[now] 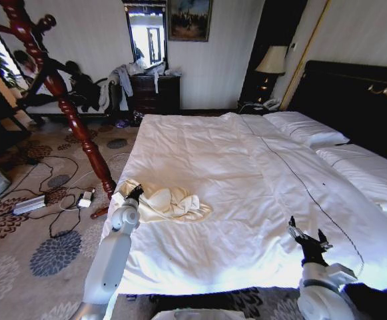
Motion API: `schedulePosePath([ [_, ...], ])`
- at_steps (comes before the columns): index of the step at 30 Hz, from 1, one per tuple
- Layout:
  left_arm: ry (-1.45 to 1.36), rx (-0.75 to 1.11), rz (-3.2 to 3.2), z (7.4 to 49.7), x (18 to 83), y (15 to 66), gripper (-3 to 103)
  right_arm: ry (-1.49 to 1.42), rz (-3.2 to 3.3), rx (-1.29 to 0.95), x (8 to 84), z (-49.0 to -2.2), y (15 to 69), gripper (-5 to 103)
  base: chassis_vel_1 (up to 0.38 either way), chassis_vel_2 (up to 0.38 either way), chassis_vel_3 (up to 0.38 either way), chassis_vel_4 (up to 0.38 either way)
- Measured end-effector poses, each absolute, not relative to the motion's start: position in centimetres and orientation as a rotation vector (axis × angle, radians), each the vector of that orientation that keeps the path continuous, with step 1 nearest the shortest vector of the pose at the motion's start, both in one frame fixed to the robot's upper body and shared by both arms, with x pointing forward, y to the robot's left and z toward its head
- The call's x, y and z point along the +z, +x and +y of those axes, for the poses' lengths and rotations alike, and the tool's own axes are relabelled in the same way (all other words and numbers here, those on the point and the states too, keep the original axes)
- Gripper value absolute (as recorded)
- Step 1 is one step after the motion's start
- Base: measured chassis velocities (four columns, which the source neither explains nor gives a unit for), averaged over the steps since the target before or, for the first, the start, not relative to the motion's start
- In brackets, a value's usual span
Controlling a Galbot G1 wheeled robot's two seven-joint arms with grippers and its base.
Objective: Pick up the clothes from the bed and hang them on the clothes hanger.
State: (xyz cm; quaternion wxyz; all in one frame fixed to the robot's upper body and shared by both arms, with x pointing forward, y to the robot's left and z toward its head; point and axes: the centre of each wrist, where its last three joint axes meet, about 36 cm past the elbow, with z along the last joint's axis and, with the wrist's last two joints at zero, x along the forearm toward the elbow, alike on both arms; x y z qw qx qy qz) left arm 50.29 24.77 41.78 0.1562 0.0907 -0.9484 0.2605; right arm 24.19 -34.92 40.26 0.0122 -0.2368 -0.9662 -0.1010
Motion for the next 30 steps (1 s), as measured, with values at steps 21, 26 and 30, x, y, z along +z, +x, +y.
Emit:
schedulePosePath([
  [21, 0.286, 0.750, -2.716, 25.0, 41.6, 49.0, 61, -0.751, -2.999, -0.300, 40.0, -35.2, 24.4, 100, 0.000, 0.000, 0.000, 0.000],
  [26, 0.299, 0.758, -2.711, 25.0, 41.4, 49.0, 66, -0.753, -2.998, -0.302, 39.9, -35.2, 24.4, 100, 0.000, 0.000, 0.000, 0.000],
  [30, 0.307, 0.771, -2.714, 25.1, 41.6, 48.8, 52, -0.757, -2.996, -0.305, 39.8, -35.2, 24.4, 100, 0.000, 0.000, 0.000, 0.000],
])
